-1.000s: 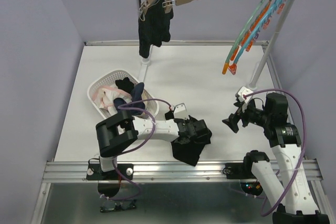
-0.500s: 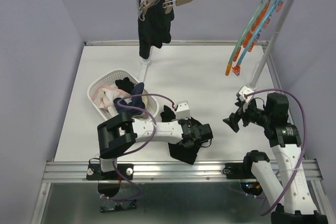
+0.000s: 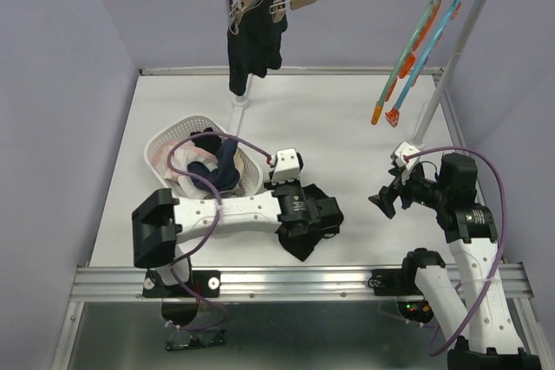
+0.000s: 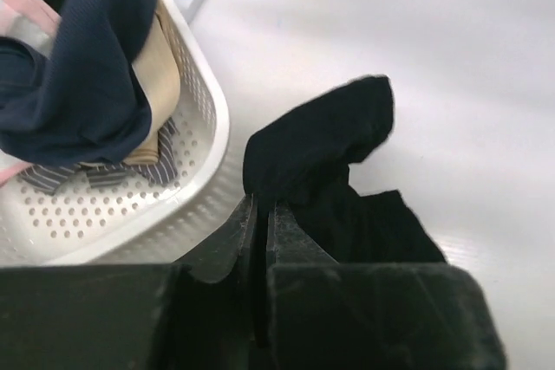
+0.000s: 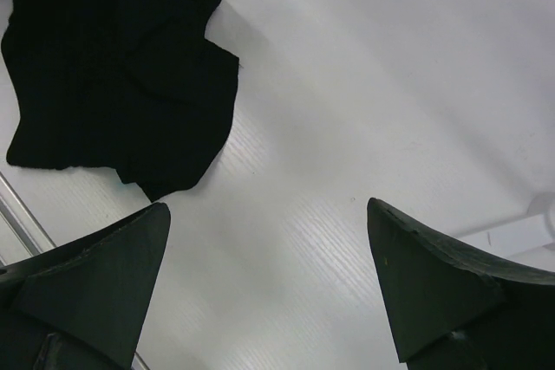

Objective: Remove the underwear clipped to the hanger
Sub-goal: Place the underwear in the bin, then pick up the hanger from the clothesline.

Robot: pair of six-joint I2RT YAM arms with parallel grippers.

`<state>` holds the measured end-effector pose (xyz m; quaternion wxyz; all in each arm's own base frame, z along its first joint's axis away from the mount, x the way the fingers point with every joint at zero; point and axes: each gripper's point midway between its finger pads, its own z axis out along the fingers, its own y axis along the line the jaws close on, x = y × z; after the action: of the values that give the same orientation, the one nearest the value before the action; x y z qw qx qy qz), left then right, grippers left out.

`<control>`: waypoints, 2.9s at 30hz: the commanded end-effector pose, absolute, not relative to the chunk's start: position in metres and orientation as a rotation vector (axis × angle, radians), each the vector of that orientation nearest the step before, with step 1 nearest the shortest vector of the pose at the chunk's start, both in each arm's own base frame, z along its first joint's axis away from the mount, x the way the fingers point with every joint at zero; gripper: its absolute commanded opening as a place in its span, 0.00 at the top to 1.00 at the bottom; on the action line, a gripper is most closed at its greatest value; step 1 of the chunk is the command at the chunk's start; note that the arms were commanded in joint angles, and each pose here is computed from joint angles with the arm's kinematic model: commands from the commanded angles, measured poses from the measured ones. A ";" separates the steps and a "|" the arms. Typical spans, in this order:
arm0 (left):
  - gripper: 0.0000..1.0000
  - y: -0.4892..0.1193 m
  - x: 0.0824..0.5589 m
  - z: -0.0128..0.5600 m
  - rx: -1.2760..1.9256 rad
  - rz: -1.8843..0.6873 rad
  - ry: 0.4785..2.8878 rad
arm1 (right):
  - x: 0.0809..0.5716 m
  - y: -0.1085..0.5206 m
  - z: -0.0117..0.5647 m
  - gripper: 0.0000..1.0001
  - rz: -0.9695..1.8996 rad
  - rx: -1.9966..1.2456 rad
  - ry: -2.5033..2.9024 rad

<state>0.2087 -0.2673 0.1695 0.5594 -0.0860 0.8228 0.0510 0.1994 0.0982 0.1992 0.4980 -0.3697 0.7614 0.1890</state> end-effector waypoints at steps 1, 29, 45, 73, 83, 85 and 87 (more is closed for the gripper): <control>1.00 -0.228 0.223 0.241 -0.268 0.080 1.760 | 0.205 0.096 0.202 0.00 0.430 -0.896 1.810; 1.00 0.021 0.327 0.406 -0.575 0.254 1.396 | 0.208 0.094 0.199 0.00 0.423 -0.886 1.827; 0.93 -0.059 0.365 0.217 -0.520 -0.179 1.864 | 0.207 0.093 0.202 0.00 0.414 -0.884 1.815; 0.17 -0.053 0.305 0.271 -0.521 -0.301 1.803 | 0.204 0.092 0.207 0.00 0.397 -0.883 1.791; 0.08 -0.077 0.300 0.362 -0.112 -0.354 1.590 | 0.204 0.093 0.207 0.00 0.401 -0.884 1.790; 0.08 -0.095 0.303 0.387 -0.013 -0.418 1.540 | 0.204 0.093 0.207 0.00 0.403 -0.883 1.790; 0.08 -0.107 0.310 0.399 0.043 -0.456 1.527 | 0.204 0.093 0.207 0.00 0.401 -0.885 1.788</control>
<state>0.3041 -0.0810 0.3435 0.6522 -0.0710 0.7359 -0.1672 0.1986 0.0943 0.2045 0.5113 -0.3664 0.7573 0.1758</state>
